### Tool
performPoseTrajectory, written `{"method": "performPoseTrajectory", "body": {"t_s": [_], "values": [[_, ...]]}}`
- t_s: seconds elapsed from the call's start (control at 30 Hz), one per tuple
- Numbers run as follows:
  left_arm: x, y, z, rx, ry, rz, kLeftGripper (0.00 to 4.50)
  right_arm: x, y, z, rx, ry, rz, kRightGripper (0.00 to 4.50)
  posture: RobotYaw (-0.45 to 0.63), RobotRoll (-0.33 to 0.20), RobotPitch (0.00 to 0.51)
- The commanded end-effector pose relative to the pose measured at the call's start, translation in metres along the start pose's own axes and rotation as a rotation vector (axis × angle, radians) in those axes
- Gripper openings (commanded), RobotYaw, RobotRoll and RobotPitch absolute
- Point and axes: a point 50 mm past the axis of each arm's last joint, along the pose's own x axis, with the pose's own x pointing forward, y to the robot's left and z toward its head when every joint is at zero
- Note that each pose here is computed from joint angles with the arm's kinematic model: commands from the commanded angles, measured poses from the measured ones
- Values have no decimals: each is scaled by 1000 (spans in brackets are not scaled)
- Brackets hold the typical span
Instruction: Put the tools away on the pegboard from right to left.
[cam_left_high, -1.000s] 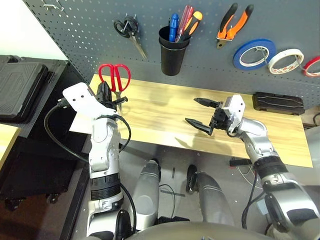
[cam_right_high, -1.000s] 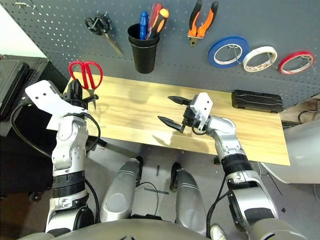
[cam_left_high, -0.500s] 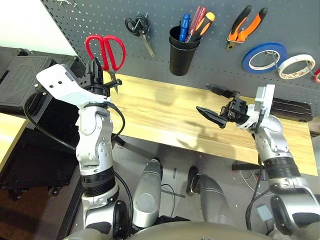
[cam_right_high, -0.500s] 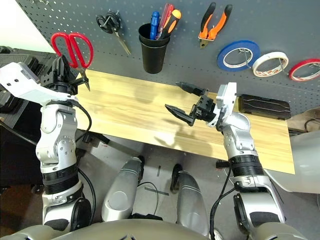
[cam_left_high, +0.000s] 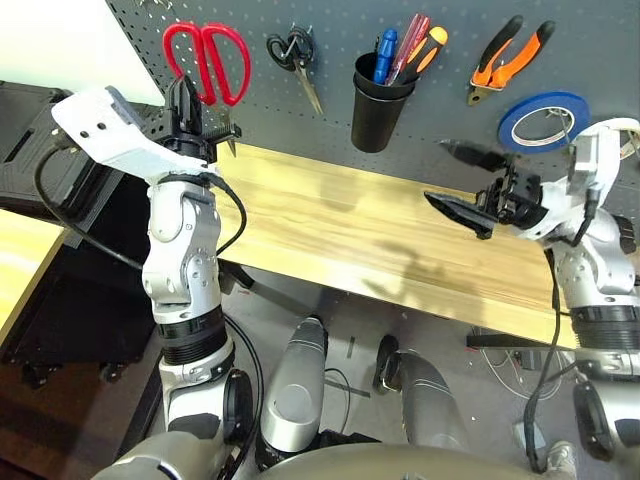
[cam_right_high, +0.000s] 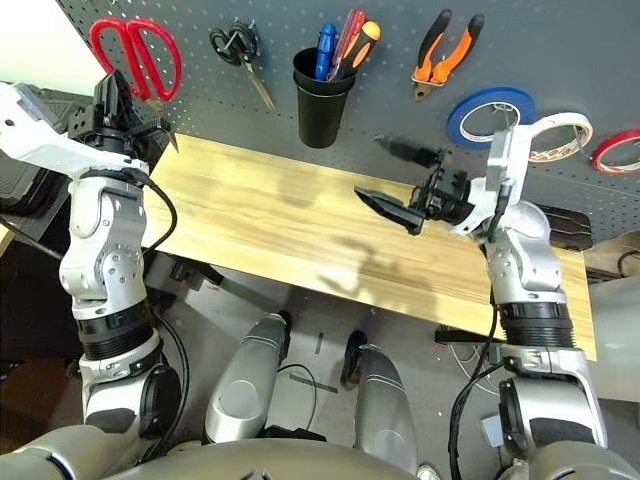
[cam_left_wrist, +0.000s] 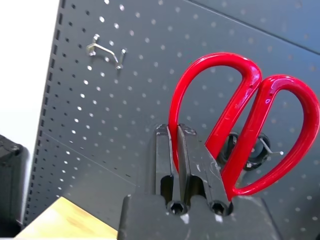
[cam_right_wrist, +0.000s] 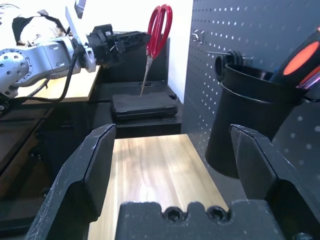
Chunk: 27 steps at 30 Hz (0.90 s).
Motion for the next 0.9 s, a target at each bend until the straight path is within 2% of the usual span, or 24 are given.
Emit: {"method": "performPoseTrajectory", "body": {"t_s": [0.03, 0.73, 0.9], "values": [[6, -5, -6, -12, 22, -26, 54, -4, 1, -3, 0, -8, -21, 4500, 334, 0, 218], [31, -20, -26, -2, 88, -70, 54, 3, 6, -6, -1, -12, -32, 4500, 312, 0, 221], [37, -16, -36, 39, 133, -45, 54, 5, 6, -7, -5, -10, -37, 4500, 311, 0, 221]]}}
